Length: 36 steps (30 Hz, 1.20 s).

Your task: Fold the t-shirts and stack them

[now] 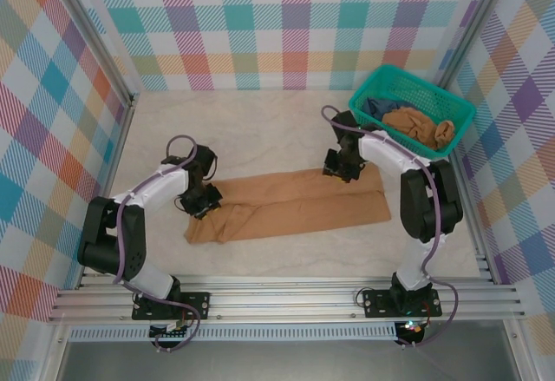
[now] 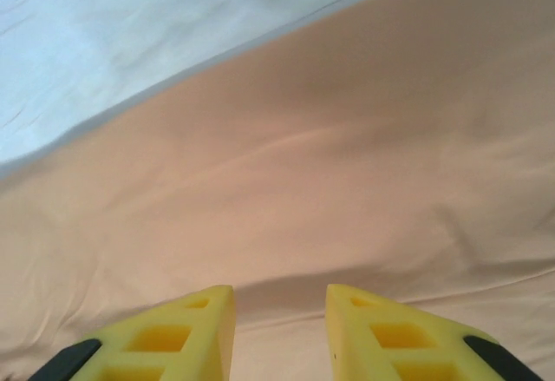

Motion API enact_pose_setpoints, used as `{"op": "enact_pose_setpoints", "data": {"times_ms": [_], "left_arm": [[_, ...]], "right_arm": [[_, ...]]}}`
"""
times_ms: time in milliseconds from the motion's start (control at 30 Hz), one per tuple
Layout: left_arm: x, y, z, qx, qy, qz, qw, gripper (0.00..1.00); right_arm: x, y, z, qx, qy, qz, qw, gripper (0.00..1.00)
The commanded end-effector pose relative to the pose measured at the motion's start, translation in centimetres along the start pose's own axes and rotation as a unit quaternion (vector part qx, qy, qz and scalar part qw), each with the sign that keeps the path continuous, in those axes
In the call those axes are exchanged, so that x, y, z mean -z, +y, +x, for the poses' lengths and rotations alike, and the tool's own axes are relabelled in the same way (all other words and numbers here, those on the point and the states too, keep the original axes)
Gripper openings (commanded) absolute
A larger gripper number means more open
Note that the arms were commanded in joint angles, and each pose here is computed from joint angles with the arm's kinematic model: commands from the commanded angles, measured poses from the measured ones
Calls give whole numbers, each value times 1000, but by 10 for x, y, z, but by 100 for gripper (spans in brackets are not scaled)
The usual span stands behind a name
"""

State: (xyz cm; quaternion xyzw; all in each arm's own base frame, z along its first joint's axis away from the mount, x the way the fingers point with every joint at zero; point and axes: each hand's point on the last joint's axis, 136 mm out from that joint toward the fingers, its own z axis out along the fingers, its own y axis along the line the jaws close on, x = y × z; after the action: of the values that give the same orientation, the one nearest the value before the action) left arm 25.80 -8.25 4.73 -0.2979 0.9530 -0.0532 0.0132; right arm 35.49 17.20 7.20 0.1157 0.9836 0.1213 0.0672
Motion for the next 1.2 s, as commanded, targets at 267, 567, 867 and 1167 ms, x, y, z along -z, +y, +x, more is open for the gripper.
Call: {"op": "enact_pose_setpoints", "data": {"times_ms": [267, 567, 867, 1167], "left_arm": [[-5, 12, -13, -7, -17, 6, 1000, 27], [-12, 1, -21, -21, -24, 35, 999, 25], [-22, -8, -18, -31, -8, 38, 999, 17], [1, -6, -23, -26, -32, 38, 998, 1]], "right_arm": [[-40, 2, 23, -14, 60, -24, 998, 32], [-45, 1, 25, -17, 66, -22, 997, 32], [-46, -3, 28, -18, 68, -15, 997, 32], [-48, -7, 28, -21, 71, -5, 997, 31]]}}
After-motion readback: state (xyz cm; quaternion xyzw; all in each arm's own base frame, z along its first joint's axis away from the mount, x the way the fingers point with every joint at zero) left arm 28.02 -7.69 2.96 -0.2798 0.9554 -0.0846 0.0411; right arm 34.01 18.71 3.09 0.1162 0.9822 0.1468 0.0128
